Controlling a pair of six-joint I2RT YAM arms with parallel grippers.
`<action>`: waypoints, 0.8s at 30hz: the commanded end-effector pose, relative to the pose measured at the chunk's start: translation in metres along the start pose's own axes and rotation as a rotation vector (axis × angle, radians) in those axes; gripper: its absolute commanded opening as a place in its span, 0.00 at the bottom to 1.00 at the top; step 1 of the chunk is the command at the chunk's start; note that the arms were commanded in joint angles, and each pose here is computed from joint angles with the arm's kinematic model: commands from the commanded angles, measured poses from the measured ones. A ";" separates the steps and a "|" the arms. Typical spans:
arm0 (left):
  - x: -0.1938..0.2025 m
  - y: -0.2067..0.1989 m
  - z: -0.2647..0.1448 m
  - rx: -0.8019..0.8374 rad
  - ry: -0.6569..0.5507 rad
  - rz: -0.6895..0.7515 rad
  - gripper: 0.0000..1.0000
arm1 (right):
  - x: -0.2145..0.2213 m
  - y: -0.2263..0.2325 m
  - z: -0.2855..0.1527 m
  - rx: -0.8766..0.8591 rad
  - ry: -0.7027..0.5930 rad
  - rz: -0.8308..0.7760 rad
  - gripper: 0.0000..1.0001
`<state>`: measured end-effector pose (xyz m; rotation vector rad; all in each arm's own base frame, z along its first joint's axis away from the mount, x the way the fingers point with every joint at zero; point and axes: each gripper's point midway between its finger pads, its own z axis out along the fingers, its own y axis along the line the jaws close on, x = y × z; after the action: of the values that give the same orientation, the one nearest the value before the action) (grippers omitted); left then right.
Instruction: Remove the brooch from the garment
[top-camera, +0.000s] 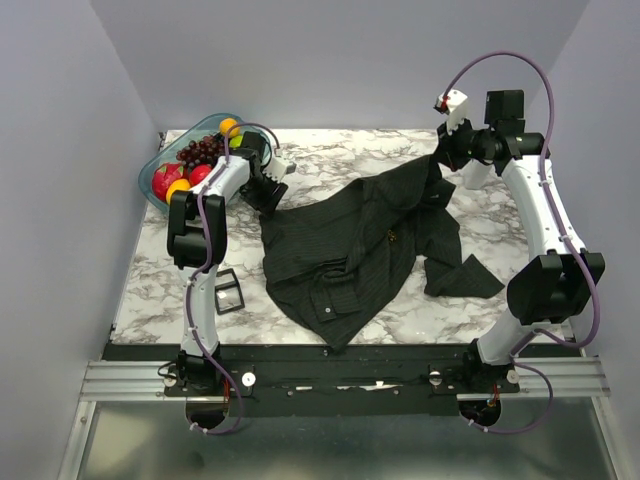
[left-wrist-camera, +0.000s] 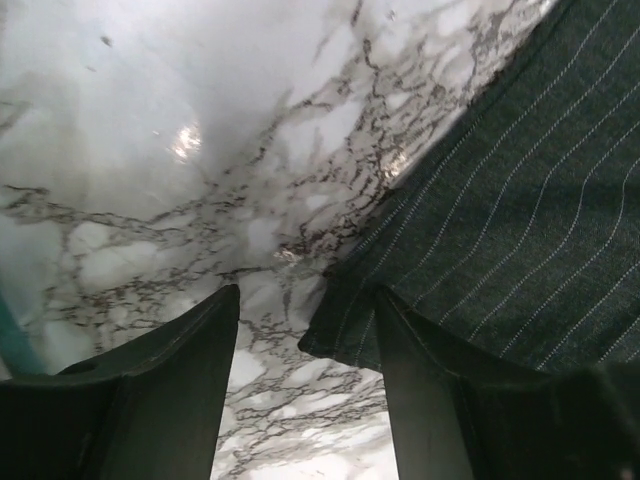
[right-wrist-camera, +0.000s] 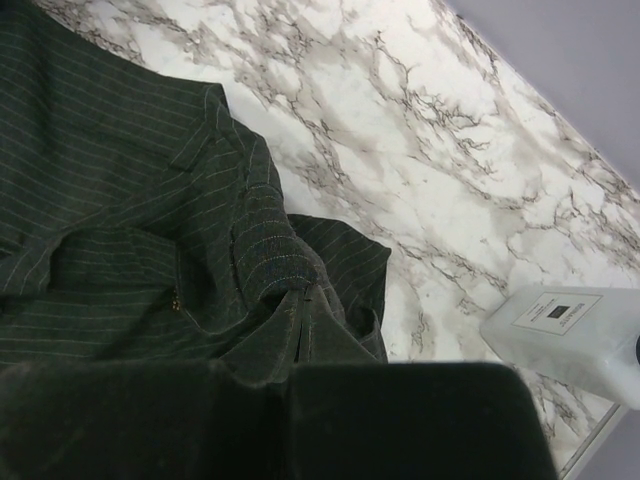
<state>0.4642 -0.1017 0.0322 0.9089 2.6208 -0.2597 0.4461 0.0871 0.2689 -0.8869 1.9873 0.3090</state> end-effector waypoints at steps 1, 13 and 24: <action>0.014 -0.014 -0.002 0.057 0.063 -0.013 0.61 | -0.002 0.000 -0.001 0.003 -0.014 -0.008 0.00; 0.032 -0.033 -0.006 0.183 0.136 -0.006 0.00 | -0.001 -0.004 0.006 0.008 -0.016 0.002 0.00; -0.109 0.073 -0.163 -0.277 -0.397 0.125 0.00 | -0.046 -0.090 -0.004 0.313 -0.098 0.052 0.00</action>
<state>0.4965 -0.1022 0.1026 0.9581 2.4754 -0.2669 0.4850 0.0715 0.2729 -0.7660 2.0008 0.2178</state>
